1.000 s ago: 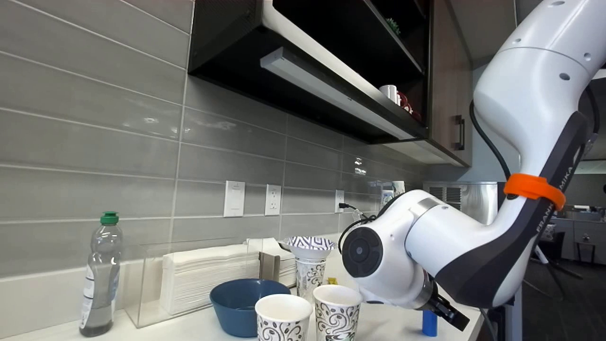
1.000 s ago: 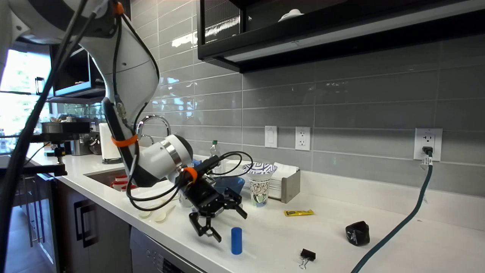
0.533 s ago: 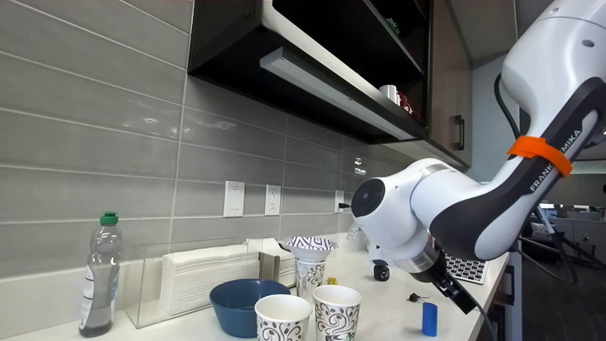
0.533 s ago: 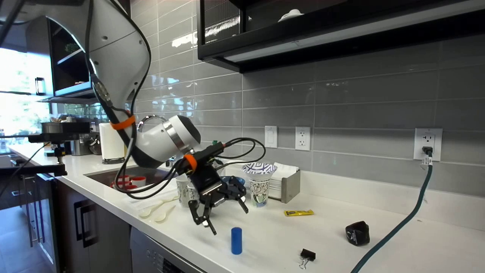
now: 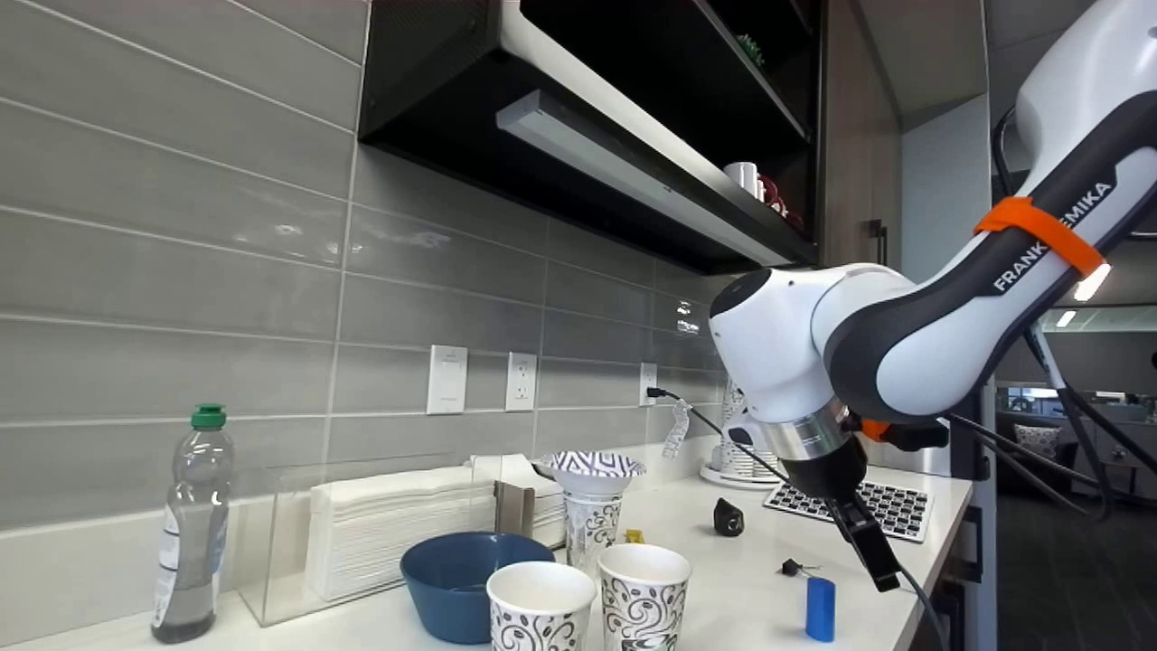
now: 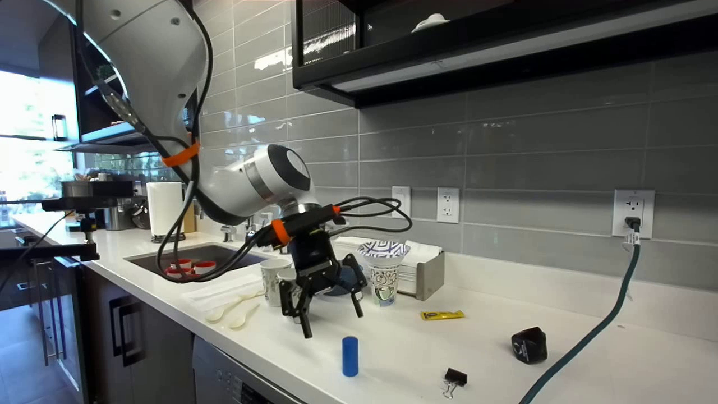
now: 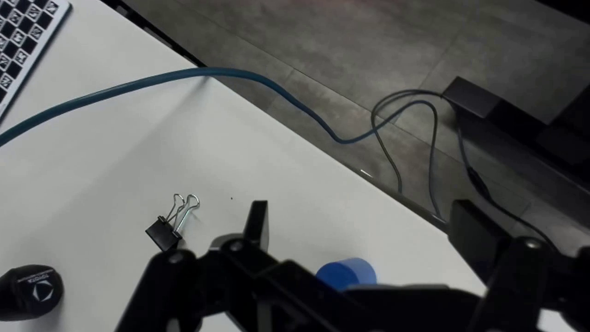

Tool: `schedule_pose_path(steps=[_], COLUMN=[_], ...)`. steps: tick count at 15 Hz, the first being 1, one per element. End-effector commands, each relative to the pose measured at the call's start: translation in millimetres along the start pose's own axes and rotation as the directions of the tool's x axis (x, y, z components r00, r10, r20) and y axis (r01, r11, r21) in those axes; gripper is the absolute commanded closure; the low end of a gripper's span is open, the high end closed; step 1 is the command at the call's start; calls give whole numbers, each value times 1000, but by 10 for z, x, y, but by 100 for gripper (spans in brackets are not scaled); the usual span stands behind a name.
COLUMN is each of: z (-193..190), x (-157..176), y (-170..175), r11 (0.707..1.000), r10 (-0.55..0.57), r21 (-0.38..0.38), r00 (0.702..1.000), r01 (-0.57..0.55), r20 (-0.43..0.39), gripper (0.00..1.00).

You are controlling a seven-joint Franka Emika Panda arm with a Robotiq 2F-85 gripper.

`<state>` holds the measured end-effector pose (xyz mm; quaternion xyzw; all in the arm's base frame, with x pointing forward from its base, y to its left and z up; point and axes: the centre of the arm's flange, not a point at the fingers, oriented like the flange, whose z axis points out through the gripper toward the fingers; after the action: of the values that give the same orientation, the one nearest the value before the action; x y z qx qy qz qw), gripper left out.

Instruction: Put the blue block in an upright position

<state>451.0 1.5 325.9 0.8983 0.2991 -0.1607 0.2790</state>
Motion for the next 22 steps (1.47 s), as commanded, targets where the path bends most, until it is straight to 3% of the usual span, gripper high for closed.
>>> schedule_pose_path(steps=[1, 6, 10, 15, 16, 22], z=[-27, -48, -19, 23, 14, 18], x=[-282, -394, -435, -416, -330, -332], y=[55, 112, 142, 113, 145, 148], r11=[990, 970, 950, 939, 946, 945], r10=[107, 216, 281, 314, 294, 297], r21=[104, 178, 239, 261, 243, 244], r00=[985, 927, 883, 867, 883, 881], r01=[-93, -167, -200, -224, -215, -217], r20=[-134, -307, -377, -387, -364, -368], gripper=[0, 0, 0, 0, 0, 0])
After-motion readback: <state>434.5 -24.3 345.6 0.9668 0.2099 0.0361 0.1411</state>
